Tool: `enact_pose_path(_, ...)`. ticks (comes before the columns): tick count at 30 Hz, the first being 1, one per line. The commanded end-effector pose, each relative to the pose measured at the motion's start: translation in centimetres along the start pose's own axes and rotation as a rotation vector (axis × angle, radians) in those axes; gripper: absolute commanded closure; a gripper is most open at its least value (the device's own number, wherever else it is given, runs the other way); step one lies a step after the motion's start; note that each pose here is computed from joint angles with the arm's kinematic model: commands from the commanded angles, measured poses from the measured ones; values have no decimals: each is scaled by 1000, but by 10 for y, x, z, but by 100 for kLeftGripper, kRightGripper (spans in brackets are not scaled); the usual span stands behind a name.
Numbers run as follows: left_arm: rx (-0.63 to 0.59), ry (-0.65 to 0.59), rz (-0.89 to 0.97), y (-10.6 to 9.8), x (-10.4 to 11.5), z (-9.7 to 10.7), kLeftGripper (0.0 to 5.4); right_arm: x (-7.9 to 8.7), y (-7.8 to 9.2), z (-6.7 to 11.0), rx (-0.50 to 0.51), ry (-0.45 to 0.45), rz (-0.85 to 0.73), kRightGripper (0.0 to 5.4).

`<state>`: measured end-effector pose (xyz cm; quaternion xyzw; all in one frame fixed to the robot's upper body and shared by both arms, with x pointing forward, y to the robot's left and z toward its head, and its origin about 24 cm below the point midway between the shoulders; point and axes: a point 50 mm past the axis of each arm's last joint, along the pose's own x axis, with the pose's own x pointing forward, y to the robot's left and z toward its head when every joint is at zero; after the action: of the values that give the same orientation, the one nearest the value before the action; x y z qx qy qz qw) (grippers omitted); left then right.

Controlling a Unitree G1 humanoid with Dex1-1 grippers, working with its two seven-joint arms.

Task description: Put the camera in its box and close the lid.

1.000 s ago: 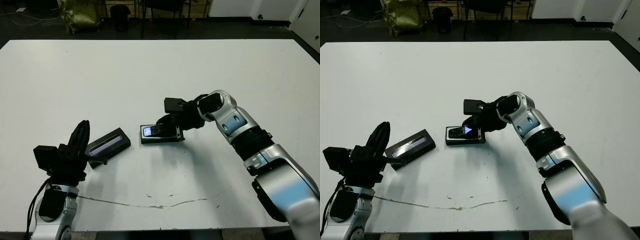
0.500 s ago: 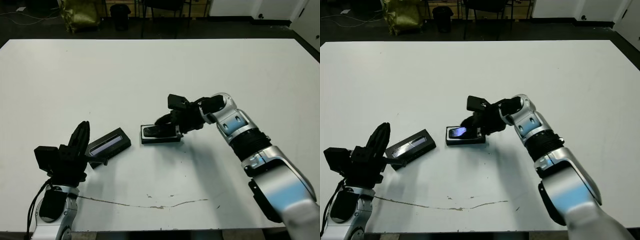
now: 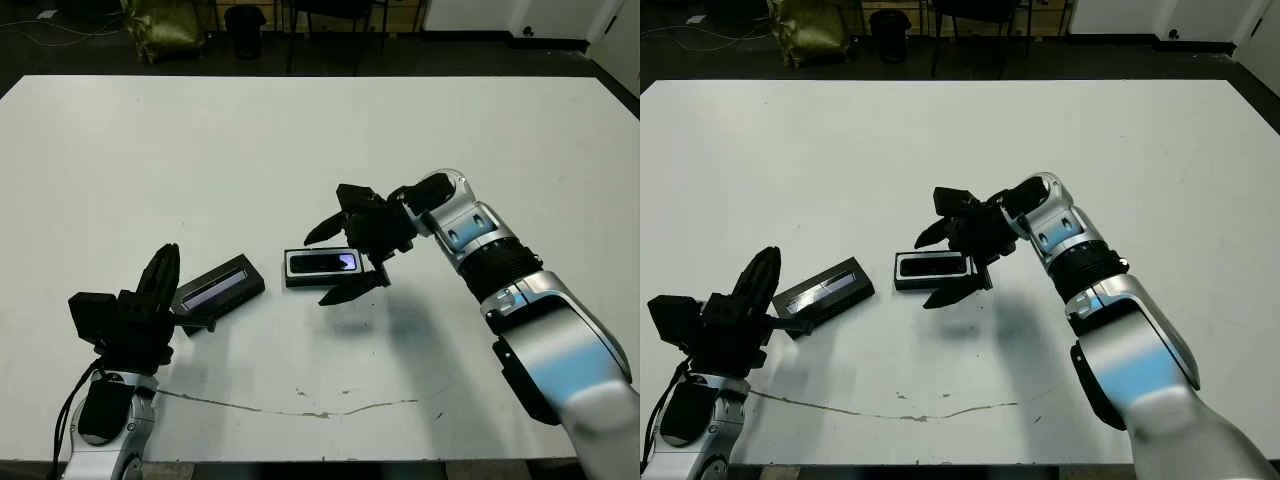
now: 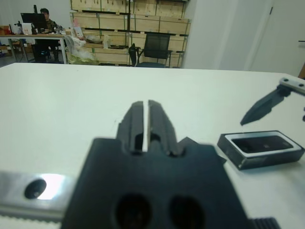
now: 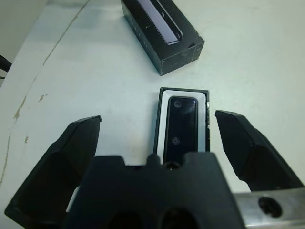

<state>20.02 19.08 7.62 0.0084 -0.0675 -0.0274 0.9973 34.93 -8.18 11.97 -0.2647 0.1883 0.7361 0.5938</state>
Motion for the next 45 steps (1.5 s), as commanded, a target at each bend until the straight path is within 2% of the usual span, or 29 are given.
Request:
enact_pose_path(1, 1, 28, 8, 2, -2, -4, 540, -18, -4, 6, -17, -33, -47, 1)
enact_pose_path(6, 1, 28, 8, 1, -2, -3, 540, -52, -8, 27, -93, -175, -220, 1)
enact_pose_path(9, 8, 26, 7, 2, -2, -3, 540, -76, -5, 35, -64, -292, -444, 1)
enact_pose_path(11, 11, 27, 10, 2, -2, -3, 540, -87, 3, 35, -39, -370, -593, 22)
enact_pose_path(15, 7, 16, 6, 4, -1, -1, 540, -95, 25, 20, 25, -477, -845, 107)
enact_pose_path(19, 22, 2, -1, 8, -1, 3, 540, -98, 48, -2, 86, -486, -965, 199)
enact_pose_path(20, 26, -1, -2, 9, -1, 4, 540, -99, 53, -9, 95, -487, -971, 223)
enact_pose_path(24, 43, -3, -5, 11, -2, 9, 540, -93, 72, -39, 253, -573, -981, 316)
enact_pose_path(28, 72, -8, -18, 14, -4, 15, 540, -80, 95, -61, 335, -532, -1032, 409)
enact_pose_path(33, 99, -6, -72, 20, -8, 27, 540, -62, 114, -85, 410, -566, -988, 528)
enact_pose_path(37, 117, 5, -141, 26, -12, 35, 540, -55, 122, -96, 395, -603, -1002, 539)
enact_pose_path(41, 130, 52, -329, 33, -15, 47, 540, -52, 126, -104, 391, -593, -1045, 539)
enact_pose_path(45, 255, 82, -477, 39, -16, 59, 481, -52, 126, -104, 405, -577, -1070, 540)
